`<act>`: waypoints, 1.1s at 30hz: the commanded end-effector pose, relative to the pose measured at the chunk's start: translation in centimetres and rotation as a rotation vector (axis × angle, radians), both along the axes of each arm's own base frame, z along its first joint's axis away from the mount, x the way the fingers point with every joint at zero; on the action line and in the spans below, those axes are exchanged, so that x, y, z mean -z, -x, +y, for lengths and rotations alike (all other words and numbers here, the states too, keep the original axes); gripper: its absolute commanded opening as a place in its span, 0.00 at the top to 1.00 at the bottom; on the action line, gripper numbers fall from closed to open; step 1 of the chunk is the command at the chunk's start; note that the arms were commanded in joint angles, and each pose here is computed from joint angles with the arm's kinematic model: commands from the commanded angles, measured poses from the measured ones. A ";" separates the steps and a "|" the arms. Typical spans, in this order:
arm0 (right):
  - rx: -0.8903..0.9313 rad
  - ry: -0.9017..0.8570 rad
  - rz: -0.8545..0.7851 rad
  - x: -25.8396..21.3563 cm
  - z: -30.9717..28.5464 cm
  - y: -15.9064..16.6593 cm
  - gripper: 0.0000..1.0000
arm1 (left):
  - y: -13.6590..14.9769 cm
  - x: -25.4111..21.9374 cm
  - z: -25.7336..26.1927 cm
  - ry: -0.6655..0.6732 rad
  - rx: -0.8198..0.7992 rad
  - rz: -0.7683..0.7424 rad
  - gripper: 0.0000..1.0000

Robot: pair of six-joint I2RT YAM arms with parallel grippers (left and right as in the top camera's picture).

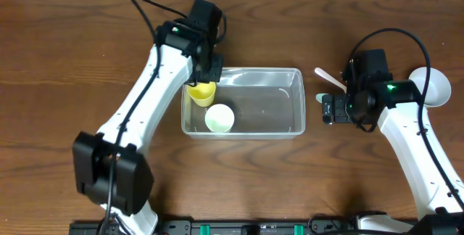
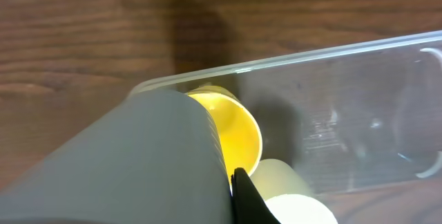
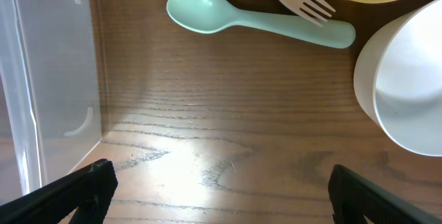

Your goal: Pack container

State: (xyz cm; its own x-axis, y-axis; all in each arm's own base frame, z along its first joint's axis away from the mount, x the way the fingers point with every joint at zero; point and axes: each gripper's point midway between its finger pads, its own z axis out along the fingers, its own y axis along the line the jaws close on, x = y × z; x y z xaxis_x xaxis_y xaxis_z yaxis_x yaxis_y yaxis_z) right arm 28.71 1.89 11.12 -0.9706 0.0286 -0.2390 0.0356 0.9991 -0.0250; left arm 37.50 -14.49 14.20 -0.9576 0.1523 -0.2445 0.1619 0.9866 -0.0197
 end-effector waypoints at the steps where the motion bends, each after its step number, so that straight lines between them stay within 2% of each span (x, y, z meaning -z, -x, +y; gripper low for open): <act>1: 0.019 0.004 -0.015 -0.4 -0.3 -0.5 0.01 | 0.0 1.2 0.0 -0.020 0.017 0.027 0.89; 4: 0.019 0.004 -0.015 -0.4 -0.3 -0.5 0.01 | -0.1 1.6 0.0 -0.024 0.017 0.038 0.73; 7: 0.018 0.004 -0.012 -0.4 -0.3 -0.4 0.01 | -0.1 1.4 -0.1 -0.021 0.018 0.031 0.64; 18: 0.019 0.004 -0.009 -0.4 -0.3 -0.3 0.01 | 0.5 -2.6 -0.2 0.013 0.028 -0.055 0.64; 26: 0.019 0.004 -0.012 -0.4 -0.3 -0.4 0.01 | 4.5 -9.3 -4.3 0.093 0.164 -0.200 0.64; 29: 0.019 0.004 -0.012 -0.4 -0.3 -0.4 0.01 | 6.7 -9.3 -7.1 0.100 0.253 -0.190 0.64; 33: 0.019 0.004 -0.009 -0.4 -0.3 -0.3 0.01 | 8.6 -6.8 -9.9 0.071 0.343 -0.125 0.63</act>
State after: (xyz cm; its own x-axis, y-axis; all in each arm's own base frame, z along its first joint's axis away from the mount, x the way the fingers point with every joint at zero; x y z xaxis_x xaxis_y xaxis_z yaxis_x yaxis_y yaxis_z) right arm 28.62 1.88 11.08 -0.9716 0.0285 -0.2350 0.0355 0.9990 -0.0256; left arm 29.52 -23.09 23.28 -0.8098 0.3916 -0.4369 0.4615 0.8850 -0.0621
